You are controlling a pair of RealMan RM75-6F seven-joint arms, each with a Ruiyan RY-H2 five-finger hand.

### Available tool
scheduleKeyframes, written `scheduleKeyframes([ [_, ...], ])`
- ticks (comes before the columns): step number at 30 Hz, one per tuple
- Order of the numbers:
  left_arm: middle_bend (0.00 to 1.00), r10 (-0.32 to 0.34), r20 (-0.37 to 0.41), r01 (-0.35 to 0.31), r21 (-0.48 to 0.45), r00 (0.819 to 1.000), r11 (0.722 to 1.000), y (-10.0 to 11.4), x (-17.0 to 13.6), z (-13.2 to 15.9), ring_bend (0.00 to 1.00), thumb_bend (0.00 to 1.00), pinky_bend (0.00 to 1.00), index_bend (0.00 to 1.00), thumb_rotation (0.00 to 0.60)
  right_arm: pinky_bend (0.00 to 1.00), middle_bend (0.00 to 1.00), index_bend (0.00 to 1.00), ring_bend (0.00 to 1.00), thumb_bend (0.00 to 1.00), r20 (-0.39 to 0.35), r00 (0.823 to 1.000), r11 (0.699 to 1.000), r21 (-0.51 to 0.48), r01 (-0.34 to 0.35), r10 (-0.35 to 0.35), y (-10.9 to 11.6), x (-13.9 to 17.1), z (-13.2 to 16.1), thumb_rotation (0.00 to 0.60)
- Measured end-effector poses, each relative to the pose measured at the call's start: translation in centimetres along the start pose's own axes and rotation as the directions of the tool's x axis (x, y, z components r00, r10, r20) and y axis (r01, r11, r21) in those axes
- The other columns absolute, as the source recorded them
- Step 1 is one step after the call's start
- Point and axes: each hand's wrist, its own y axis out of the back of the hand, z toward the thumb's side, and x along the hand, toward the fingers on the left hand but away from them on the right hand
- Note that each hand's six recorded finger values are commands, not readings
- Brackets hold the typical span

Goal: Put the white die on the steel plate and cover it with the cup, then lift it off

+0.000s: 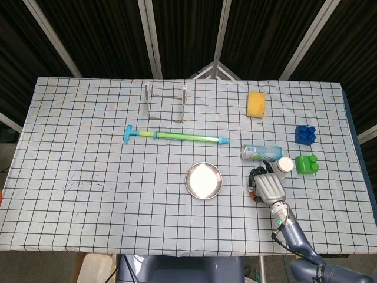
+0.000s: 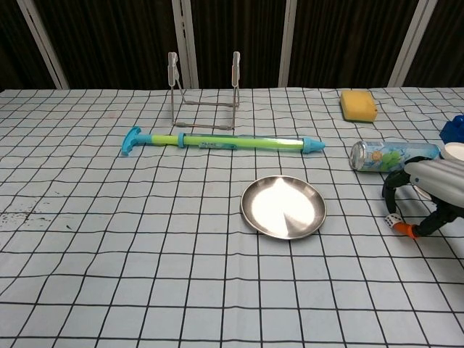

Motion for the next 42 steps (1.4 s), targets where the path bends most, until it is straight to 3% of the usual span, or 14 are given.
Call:
scheduleKeyframes([
  [6,0.0,0.001,-0.003,-0.001,-0.002,1.0,1.0,0.0,0.0,-0.1,0.0,0.68,0.09,0.19,0.6,0.0,0.32,0.59,0.22,0.39,-0.022,1.0,1.0,0.0,0.022,-0.022,0.8,0.2,0.7,0.6],
  [12,0.0,0.003,-0.004,-0.003,-0.01,1.0,1.0,0.2,0.0,-0.2,0.0,0.68,0.09,0.19,0.6,0.0,0.32,0.59,0.22,0.39,-0.065,0.995,0.997,0.002,0.075,-0.075,3.1,0.6,2.5,0.6],
  [22,0.0,0.006,-0.005,-0.006,-0.025,1.0,1.0,0.4,0.0,-0.4,0.0,0.68,0.09,0.19,0.6,0.0,0.32,0.58,0.22,0.39,-0.187,0.976,0.993,-0.018,0.114,-0.116,7.0,0.5,8.6,0.6],
  [30,0.0,0.004,-0.002,-0.004,-0.035,1.0,0.999,0.5,0.0,-0.6,0.0,0.68,0.09,0.19,0.6,0.0,0.32,0.59,0.22,0.39,-0.253,0.966,0.999,-0.031,0.041,-0.048,5.5,-1.6,13.1,0.6],
  [42,0.0,-0.005,0.005,0.005,-0.036,1.0,0.999,0.4,0.2,-0.5,0.0,0.68,0.09,0.19,0.6,0.0,0.32,0.58,0.22,0.39,-0.203,0.979,0.999,-0.03,0.025,-0.031,3.4,-6.3,14.7,0.6],
])
